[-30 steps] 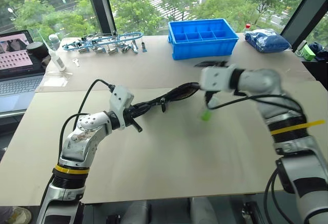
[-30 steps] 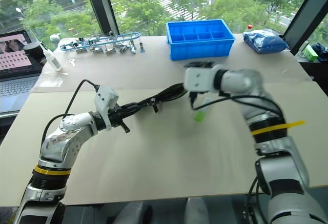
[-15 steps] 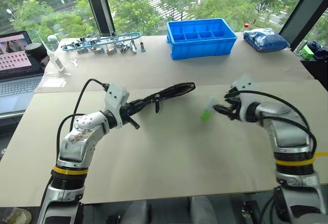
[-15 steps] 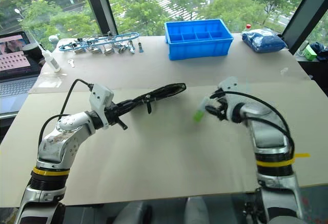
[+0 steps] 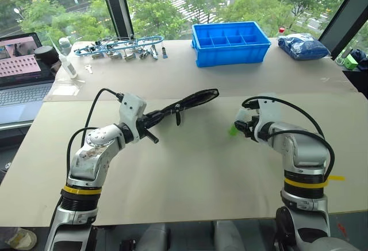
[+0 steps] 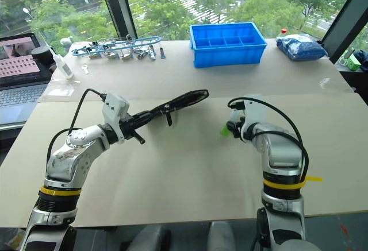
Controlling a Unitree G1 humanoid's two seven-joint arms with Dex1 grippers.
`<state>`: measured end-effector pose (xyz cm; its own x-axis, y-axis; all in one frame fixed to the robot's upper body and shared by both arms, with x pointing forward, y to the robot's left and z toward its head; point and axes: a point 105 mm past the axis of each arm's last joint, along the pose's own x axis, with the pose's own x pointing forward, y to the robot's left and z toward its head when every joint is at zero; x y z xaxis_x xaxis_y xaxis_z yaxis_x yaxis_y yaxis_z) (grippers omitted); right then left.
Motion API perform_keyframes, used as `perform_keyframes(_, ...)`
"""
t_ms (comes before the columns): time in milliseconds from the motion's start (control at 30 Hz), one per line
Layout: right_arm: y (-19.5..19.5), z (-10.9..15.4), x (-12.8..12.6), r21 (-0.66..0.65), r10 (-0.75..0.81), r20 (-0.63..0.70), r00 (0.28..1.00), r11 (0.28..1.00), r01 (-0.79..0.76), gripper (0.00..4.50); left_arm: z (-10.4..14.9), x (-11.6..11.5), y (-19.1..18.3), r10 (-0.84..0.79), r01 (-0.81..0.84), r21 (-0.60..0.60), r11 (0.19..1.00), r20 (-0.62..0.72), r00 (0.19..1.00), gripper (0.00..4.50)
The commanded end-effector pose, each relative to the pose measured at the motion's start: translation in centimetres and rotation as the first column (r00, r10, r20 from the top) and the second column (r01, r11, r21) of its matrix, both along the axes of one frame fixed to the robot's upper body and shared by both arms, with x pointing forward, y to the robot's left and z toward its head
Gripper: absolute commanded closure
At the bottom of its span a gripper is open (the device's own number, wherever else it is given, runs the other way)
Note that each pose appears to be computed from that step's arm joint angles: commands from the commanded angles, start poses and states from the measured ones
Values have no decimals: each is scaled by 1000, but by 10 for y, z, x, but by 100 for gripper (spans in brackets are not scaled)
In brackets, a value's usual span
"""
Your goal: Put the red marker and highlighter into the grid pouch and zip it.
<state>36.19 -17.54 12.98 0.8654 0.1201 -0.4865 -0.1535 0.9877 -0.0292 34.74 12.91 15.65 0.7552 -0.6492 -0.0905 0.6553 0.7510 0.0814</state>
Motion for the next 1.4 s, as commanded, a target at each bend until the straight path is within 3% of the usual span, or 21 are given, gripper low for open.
perform_keyframes(33, 20, 11, 6, 0, 30, 56, 998, 1000, -31, 145, 8, 0, 1, 12, -12, -8, 1000, 40, 999, 450)
perform_keyframes(367, 28, 1, 19, -75, 57, 71, 996, 996, -52, 145, 8, 2, 1, 28, -27, -20, 999, 46, 999, 450)
perform_keyframes(500, 31, -4, 19, -102, 74, 87, 993, 993, -65, 239, 9, 2, 2, 34, -33, -20, 999, 51, 998, 450)
perform_keyframes(700, 29, -4, 20, -110, 77, 115, 990, 992, -65, 445, 11, 3, 4, 38, -37, -18, 999, 58, 998, 450)
perform_keyframes(800, 22, -1, 22, -136, 68, 140, 988, 990, -49, 445, 11, 2, 4, 39, -38, -16, 999, 58, 998, 450)
perform_keyframes(900, 20, 25, 28, -143, 105, 251, 962, 987, -70, 445, 11, 2, 5, 39, -38, -12, 999, 57, 998, 450)
perform_keyframes(1033, 44, 74, 20, -260, 404, 398, 824, 911, -320, 445, 10, 2, 4, 32, -31, -7, 999, 51, 998, 450)
perform_keyframes(1200, 25, 130, 20, -462, 508, 522, 685, 844, -273, 445, 8, 4, 1, 16, -16, -2, 1000, 46, 999, 450)
perform_keyframes(1367, 7, 120, 27, -408, 436, 424, 794, 874, -263, 445, 8, 4, -1, 11, -11, -5, 1000, 46, 999, 450)
perform_keyframes(1400, 11, 118, 25, -360, 417, 425, 804, 892, -272, 419, 8, 4, -1, 11, -10, -6, 1000, 46, 999, 450)
